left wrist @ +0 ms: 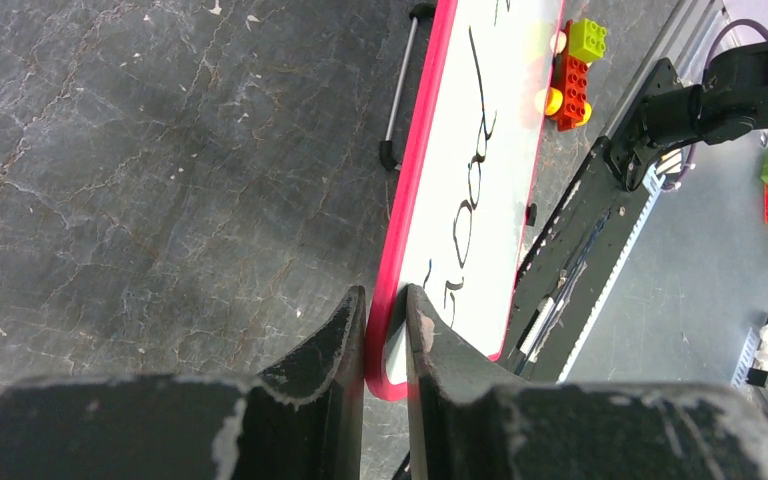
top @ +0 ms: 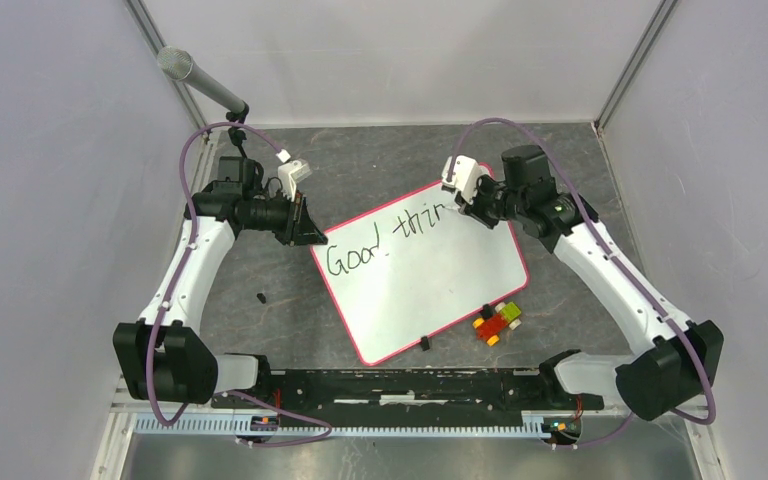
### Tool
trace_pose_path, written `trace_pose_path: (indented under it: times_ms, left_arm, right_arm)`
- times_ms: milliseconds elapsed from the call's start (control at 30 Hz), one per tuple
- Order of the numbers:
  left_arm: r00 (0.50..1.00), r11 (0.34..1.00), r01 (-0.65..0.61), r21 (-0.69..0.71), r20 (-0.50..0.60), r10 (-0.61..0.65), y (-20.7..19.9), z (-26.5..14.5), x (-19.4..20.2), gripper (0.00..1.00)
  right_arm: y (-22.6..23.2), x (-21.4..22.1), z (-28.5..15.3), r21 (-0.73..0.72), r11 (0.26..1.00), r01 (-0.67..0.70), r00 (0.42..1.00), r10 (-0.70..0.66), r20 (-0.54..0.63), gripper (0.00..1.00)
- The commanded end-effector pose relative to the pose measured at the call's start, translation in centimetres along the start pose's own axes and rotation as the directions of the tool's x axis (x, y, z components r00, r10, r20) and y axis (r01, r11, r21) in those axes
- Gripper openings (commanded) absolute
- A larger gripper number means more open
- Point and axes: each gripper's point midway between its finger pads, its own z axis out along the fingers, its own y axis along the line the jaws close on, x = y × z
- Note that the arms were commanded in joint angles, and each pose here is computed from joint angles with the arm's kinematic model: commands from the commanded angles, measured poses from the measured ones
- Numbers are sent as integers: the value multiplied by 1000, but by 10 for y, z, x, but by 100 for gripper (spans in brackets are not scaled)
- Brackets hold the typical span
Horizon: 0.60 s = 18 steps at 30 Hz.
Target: Write a sentence on the whiteboard
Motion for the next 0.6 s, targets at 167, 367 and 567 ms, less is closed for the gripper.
trace_pose_path:
  times_ms: [167,367,567]
  left_arm:
    - [999,998,-41,-43,4,41,7,-1,0,3]
    - [999,998,-42,-44,5,42,7,-1,0,2]
    - [999,998,-45,-52,3,45,8,-2,0,2]
  right_arm:
    - [18,12,-14,-30,999,16,1000,-16,-8,0]
    - [6,-6,-21,-4,1000,28,999,-28,26,0]
    - [-13,-31,-32,43,999,13,997,-16,78,0]
